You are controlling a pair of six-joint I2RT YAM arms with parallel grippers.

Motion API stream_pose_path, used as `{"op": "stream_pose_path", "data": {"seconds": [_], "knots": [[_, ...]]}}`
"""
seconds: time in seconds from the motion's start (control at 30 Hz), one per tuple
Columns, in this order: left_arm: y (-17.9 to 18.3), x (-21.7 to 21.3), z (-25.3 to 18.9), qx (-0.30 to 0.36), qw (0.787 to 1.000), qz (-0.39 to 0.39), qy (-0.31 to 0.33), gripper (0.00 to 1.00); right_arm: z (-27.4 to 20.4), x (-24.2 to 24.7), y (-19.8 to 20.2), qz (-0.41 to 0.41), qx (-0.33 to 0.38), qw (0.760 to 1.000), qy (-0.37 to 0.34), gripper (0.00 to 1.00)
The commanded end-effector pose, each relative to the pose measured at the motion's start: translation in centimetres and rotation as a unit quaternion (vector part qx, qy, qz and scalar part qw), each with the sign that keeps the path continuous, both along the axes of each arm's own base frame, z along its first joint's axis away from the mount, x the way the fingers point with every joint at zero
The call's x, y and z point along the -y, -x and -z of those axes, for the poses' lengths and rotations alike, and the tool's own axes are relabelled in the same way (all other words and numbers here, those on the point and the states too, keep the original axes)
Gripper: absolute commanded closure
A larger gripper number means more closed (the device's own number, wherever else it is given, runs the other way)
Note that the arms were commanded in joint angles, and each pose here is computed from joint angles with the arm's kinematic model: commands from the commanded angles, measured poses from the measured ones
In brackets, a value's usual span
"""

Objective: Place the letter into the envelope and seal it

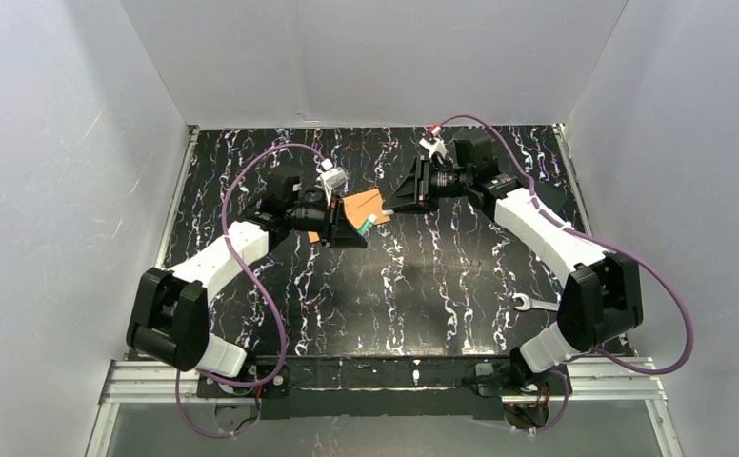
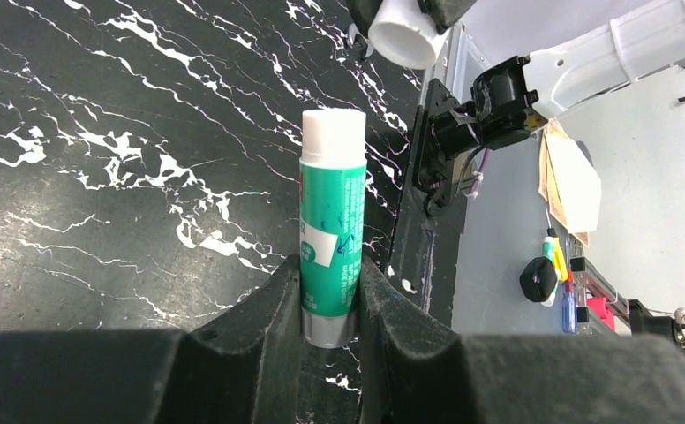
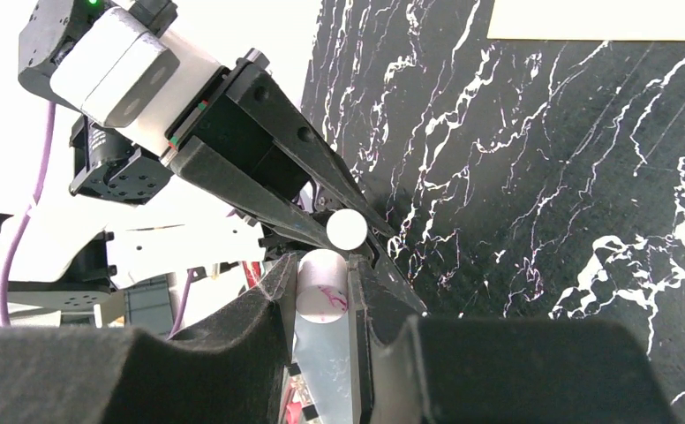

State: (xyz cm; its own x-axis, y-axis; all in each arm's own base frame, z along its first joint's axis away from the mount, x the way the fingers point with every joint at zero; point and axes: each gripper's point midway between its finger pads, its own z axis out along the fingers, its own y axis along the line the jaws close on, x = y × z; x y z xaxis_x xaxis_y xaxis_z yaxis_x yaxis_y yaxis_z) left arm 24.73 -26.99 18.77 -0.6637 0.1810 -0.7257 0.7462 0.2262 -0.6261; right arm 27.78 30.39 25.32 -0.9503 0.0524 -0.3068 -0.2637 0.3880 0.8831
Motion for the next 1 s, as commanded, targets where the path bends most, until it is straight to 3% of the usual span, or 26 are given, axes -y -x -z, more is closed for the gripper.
{"op": "stream_pose_path", "data": {"seconds": [0.0, 0.5, 0.97], "knots": [[0.7, 0.3, -2.9, 0.034, 0.999, 0.021, 0.020, 1.00, -1.1, -1.0, 0.0, -0.006, 0.021, 1.000, -0.020, 0.81], [0.7, 0.0, -3.2, 0.050, 0.999, 0.006, 0.012, 1.00, 0.4, -1.2, -0.3, 0.010, 0.028, 0.999, 0.025, 0.84], [1.2, 0.2, -3.7, 0.048, 0.998, 0.024, 0.025, 1.00, -0.9, -3.1, 0.5, -0.010, 0.023, 1.000, -0.015, 0.85]]}}
